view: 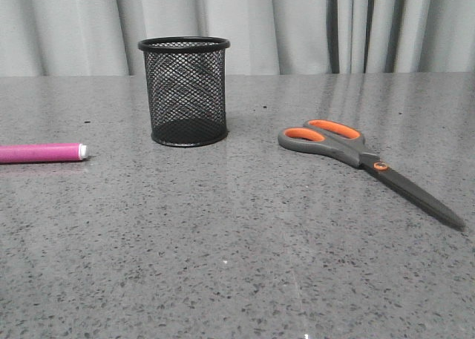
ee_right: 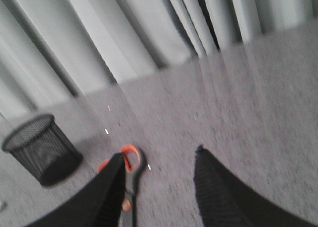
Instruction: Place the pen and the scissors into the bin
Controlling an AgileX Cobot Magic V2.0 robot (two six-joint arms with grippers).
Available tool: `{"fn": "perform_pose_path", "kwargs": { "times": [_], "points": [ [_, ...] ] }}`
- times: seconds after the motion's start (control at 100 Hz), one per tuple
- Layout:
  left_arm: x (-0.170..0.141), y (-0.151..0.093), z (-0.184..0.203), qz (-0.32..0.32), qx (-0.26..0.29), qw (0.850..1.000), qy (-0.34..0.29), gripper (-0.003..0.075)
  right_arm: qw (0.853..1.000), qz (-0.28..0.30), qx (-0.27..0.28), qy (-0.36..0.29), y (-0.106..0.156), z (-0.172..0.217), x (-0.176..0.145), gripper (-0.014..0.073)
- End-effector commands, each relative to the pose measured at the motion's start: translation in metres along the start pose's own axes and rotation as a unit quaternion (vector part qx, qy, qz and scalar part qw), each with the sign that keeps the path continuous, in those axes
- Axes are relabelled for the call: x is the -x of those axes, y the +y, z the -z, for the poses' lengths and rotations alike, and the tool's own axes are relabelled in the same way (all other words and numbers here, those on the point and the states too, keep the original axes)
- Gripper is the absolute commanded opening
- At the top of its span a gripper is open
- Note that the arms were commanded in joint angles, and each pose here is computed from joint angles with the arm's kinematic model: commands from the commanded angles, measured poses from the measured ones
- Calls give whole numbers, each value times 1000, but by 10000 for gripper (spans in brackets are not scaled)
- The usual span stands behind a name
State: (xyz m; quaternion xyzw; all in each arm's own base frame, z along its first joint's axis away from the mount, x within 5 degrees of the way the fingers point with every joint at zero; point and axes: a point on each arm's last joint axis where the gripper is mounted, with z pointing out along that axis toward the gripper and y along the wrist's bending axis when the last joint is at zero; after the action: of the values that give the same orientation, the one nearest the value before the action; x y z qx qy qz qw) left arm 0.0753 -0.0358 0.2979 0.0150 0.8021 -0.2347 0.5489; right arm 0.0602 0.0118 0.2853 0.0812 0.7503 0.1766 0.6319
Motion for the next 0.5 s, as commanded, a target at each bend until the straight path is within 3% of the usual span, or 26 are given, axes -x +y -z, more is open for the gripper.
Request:
{"fn": "perform_pose_path", "kwargs": {
  "times": [0.0,0.1,0.21,0.37,0.49],
  "points": [
    [30,-10,-6,-19,-17,999,37,237,1000,12,-7,8,4,-7,13,349],
    [48,-17,-18,-42,-37,992,112,190,1000,8,-9,19,4,-11,13,349],
    [65,-19,-28,-106,-31,973,205,183,1000,8,-8,15,4,-11,13,348],
    [87,-19,-45,-269,-10,919,287,294,1000,7,-7,14,4,-11,14,348],
    [96,-21,-63,-369,7,874,316,303,1000,8,-3,12,5,-11,14,348]
  ]
}}
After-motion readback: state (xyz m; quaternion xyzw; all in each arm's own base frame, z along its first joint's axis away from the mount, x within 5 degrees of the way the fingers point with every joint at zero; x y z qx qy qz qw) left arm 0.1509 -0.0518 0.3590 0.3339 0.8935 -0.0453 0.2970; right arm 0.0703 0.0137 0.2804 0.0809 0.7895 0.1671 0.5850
